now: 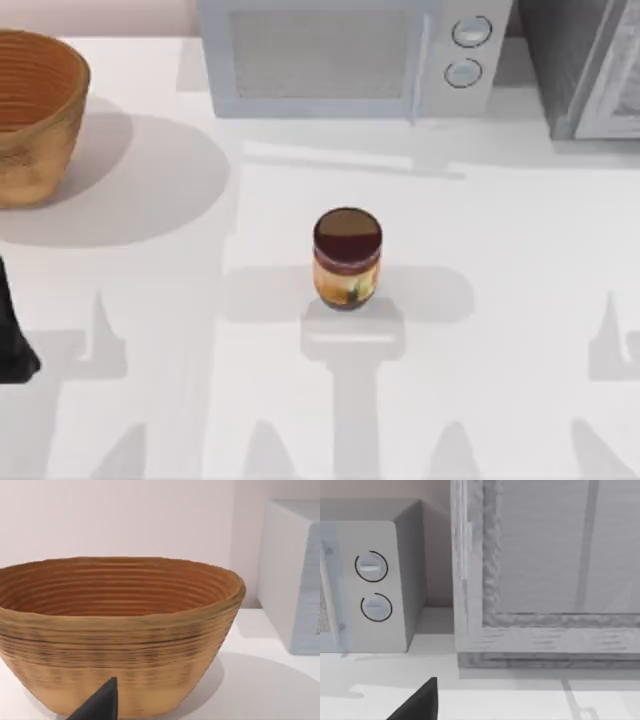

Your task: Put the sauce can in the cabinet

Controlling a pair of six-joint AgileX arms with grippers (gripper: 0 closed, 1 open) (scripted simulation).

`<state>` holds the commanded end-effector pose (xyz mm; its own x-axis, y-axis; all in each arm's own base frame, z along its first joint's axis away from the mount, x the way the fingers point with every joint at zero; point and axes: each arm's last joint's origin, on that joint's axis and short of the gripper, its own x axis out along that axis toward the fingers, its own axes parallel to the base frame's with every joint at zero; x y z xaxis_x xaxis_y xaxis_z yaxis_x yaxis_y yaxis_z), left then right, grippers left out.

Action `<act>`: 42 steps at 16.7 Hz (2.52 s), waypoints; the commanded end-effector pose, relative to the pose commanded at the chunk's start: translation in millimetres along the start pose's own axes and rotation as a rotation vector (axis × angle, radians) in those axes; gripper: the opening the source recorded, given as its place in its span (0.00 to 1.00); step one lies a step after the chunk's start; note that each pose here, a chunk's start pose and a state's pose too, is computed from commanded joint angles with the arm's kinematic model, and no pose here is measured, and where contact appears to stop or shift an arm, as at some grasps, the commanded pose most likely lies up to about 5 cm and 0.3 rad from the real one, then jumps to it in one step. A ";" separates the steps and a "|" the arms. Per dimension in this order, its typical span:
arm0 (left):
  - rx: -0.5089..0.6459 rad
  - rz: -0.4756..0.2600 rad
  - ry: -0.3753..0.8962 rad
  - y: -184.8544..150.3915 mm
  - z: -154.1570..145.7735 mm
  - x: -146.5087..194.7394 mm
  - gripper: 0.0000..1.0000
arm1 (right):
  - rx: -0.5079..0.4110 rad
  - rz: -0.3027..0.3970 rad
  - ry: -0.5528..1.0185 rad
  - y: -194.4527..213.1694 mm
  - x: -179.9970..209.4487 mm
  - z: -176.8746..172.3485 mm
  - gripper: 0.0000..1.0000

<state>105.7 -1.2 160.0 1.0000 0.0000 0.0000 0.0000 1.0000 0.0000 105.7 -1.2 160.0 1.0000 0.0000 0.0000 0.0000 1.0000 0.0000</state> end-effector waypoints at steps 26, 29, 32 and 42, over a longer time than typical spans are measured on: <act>0.000 0.000 0.000 0.0 0.0 0.0 1.00 | -0.103 1.322 0.319 107.6 209.3 -37.7 1.00; 0.000 0.000 0.000 0.0 0.0 0.0 1.00 | -0.126 1.441 0.255 121.4 236.2 -73.9 1.00; 0.000 0.000 0.000 0.0 0.0 0.0 1.00 | -0.146 1.520 0.192 130.2 252.2 -103.1 1.00; 0.000 0.000 0.000 0.0 0.0 0.0 1.00 | -0.156 1.552 0.159 136.9 258.9 -117.5 1.00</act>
<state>105.7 -1.2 160.0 1.0000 0.0000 0.0000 0.0000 1.0000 0.0000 364.6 135.7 42.5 0.0129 0.9798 -0.1997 -0.9999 0.0134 0.0010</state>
